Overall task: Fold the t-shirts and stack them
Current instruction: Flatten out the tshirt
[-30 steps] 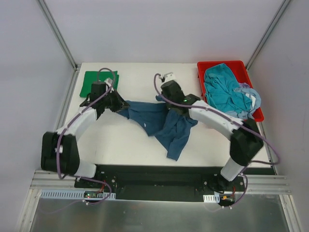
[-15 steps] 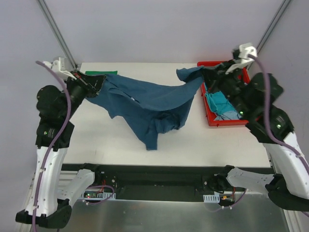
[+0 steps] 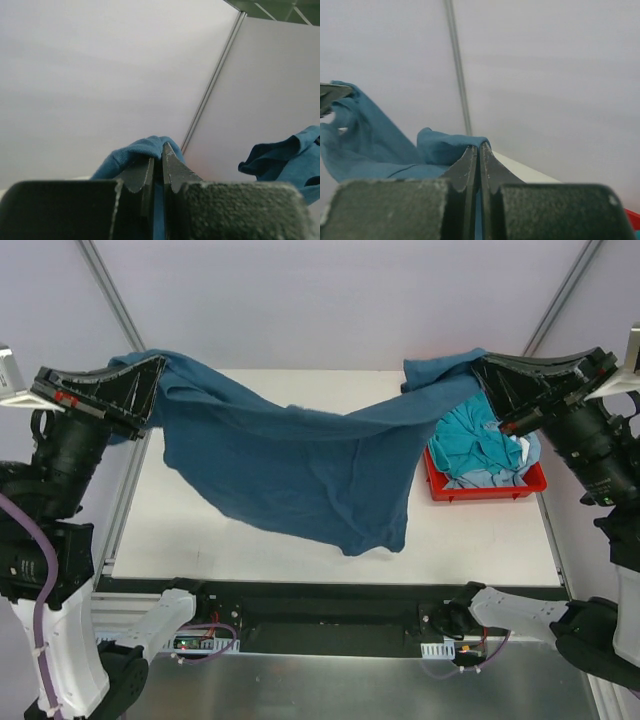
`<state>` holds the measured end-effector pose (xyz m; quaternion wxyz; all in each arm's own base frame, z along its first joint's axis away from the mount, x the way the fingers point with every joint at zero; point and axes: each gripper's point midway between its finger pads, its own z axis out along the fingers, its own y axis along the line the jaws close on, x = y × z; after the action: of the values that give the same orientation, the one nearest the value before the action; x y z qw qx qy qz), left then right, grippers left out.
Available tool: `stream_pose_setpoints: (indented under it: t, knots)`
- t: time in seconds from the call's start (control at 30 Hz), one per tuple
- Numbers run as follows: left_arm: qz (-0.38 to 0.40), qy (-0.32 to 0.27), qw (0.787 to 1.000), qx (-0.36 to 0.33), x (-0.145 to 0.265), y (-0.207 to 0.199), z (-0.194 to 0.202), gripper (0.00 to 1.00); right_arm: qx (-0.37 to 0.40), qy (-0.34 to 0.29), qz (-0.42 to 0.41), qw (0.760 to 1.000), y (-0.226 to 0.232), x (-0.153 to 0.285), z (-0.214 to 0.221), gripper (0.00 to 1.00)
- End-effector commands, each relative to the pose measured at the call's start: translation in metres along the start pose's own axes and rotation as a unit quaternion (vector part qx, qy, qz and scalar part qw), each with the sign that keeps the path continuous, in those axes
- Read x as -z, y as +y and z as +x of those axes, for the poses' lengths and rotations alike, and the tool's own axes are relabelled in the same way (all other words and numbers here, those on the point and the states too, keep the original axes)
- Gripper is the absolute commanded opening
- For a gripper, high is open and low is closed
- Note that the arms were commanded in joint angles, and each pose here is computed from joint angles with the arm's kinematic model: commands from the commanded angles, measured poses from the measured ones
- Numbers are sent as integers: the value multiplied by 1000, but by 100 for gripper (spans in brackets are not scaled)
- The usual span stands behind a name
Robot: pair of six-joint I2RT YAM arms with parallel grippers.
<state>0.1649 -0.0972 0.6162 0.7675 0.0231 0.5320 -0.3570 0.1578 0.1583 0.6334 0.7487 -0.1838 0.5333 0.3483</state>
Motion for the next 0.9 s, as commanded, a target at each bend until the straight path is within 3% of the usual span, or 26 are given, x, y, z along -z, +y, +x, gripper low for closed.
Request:
stream_pose_setpoints:
  t: [0.0,0.27,0.43,0.6,0.7,0.83,0.87]
  knots:
    - [-23,21,999,-13,-53,30,9,0,41,16,104,994,-42,-36,19,0]
    - [-101,95,990,-26,-169,128,72,0,48,50,197,978,-135,-122,74,0]
    - [-56,94,994,-26,-214,130,74,0,60,23,218,974,-184,-160,68,0]
    - [-35,37,998,-35,-224,113,36,0,82,-55,213,972,-178,-154,12,0]
    - [-28,28,998,-42,-215,103,25,0,85,-57,210,972,-172,-139,3,0]
    - [-31,63,997,-33,-198,104,45,0,81,-19,201,976,-164,-117,32,1]
    - [-52,98,994,-21,-192,120,75,0,69,-1,203,977,-164,-109,48,1]
